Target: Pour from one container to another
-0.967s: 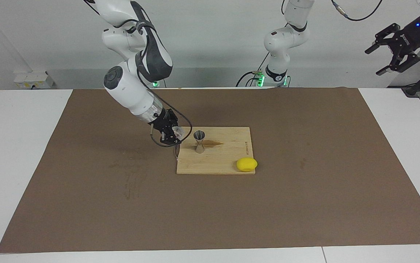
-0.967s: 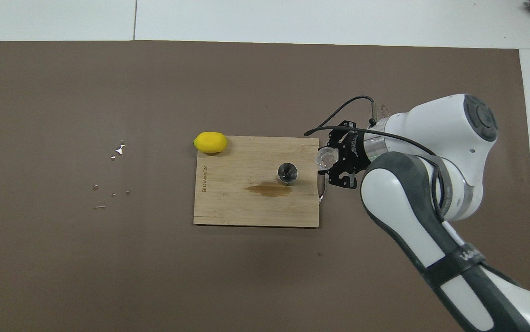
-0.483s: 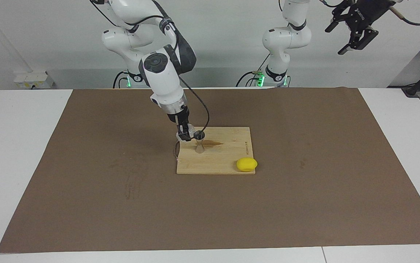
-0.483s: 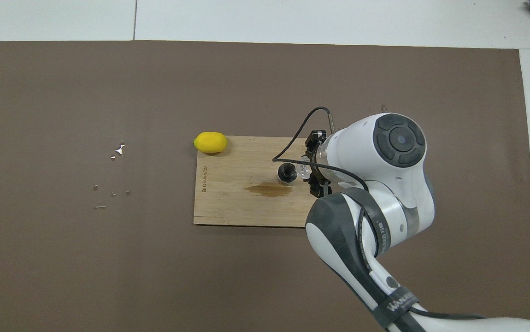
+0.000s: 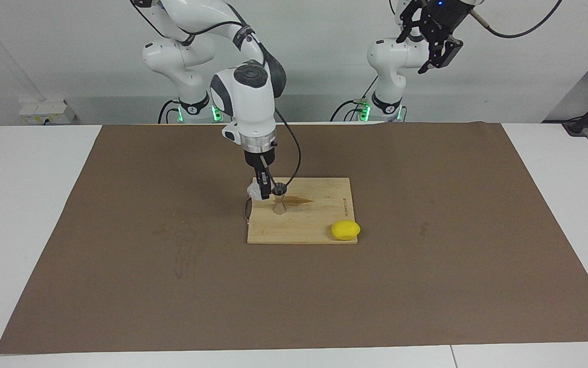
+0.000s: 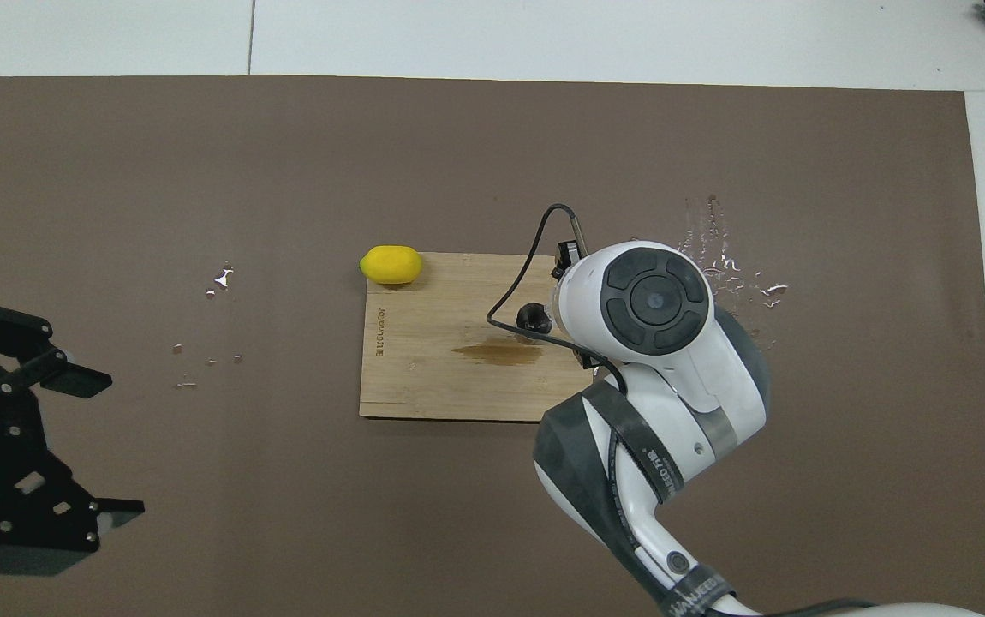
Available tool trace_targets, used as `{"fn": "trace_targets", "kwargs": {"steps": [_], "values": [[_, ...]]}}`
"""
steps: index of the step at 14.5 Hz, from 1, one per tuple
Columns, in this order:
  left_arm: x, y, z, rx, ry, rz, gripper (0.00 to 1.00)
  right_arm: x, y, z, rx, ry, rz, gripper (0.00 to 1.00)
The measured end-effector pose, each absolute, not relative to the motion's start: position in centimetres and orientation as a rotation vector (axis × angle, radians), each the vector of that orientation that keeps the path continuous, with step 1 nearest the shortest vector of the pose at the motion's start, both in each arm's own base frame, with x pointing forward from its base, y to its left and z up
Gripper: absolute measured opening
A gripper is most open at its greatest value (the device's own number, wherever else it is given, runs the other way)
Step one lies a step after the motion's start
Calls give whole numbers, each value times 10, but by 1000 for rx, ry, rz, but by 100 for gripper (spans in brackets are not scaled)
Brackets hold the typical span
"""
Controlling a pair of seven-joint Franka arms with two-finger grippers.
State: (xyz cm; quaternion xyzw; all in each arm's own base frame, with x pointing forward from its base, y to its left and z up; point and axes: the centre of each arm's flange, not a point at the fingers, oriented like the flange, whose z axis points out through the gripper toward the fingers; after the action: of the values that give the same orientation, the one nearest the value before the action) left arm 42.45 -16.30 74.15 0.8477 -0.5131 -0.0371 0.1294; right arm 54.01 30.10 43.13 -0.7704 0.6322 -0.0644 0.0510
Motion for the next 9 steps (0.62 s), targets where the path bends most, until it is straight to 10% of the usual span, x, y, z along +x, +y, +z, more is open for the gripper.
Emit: {"fn": "trace_targets", "kwargs": {"steps": [9], "values": [[403,-129,680,2948,-737,-207,100,525,332,416,-2521,1761,-473,50]]}}
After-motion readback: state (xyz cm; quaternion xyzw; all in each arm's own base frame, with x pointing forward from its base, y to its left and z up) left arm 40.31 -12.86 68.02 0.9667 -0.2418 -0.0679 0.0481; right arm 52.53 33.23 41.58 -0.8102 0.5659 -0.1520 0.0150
